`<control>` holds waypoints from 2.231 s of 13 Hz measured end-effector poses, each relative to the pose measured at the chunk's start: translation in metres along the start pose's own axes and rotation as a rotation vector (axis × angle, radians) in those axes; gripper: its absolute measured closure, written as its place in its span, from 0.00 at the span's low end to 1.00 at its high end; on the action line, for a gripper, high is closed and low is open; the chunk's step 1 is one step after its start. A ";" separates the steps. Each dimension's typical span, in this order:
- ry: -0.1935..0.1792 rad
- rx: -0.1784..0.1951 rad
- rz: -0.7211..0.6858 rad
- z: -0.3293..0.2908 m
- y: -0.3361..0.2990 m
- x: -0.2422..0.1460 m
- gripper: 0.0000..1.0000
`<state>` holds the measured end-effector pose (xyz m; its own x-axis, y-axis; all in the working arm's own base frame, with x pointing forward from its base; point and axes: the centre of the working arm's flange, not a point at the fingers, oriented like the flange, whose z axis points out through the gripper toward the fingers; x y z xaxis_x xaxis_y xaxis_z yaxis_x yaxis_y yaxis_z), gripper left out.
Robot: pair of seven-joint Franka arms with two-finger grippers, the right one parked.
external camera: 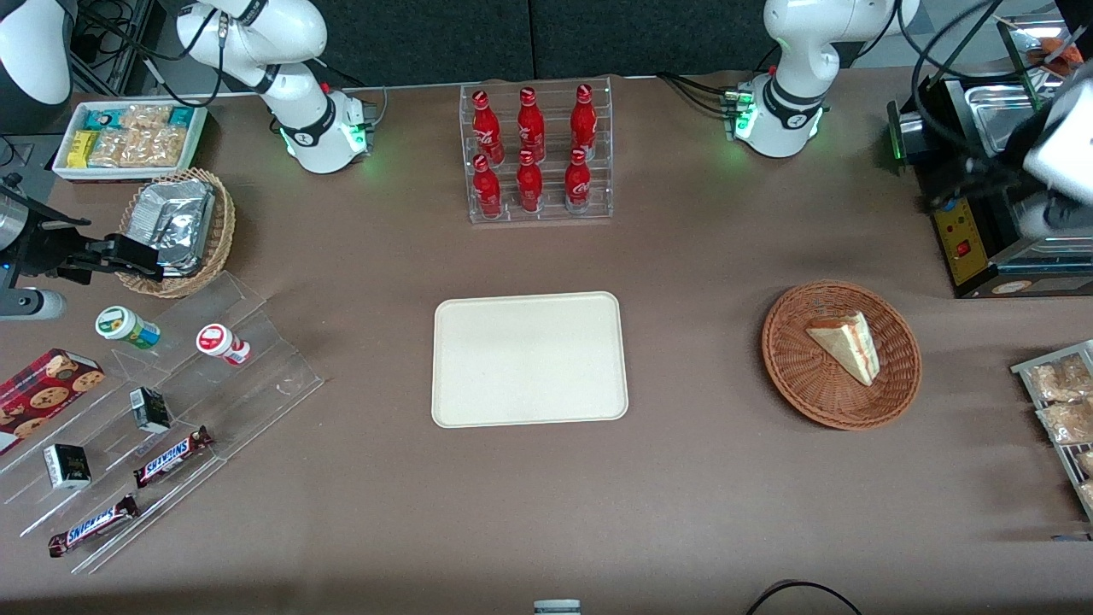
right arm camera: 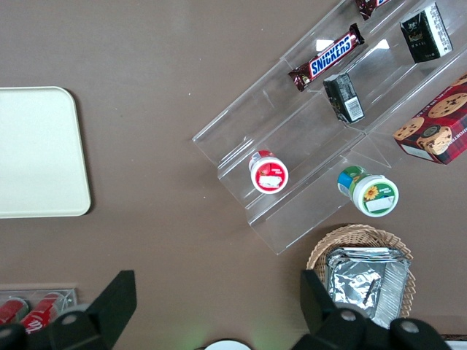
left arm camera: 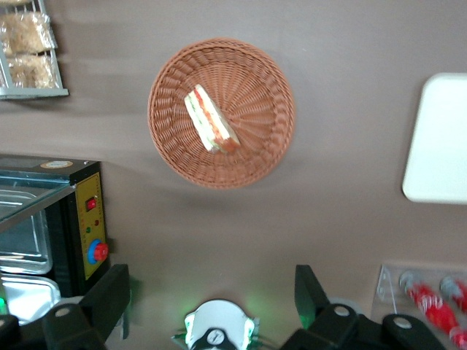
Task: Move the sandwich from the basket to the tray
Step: 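Move the left gripper toward the sandwich in the wicker basket, then lower the open left gripper around the triangular sandwich, then close the left gripper on the sandwich and lift it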
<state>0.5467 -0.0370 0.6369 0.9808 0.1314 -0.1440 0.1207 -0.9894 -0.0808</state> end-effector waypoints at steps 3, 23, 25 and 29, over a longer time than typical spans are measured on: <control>0.004 0.016 -0.155 0.076 0.005 0.043 0.00; 0.174 -0.096 -0.581 0.373 -0.027 0.017 0.00; 0.181 -0.104 -0.580 0.382 -0.026 0.017 0.00; 0.184 -0.107 -0.583 0.385 -0.026 0.020 0.31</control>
<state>0.5039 0.0152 0.2567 0.7582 0.6486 0.0673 0.6497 -0.7601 0.0062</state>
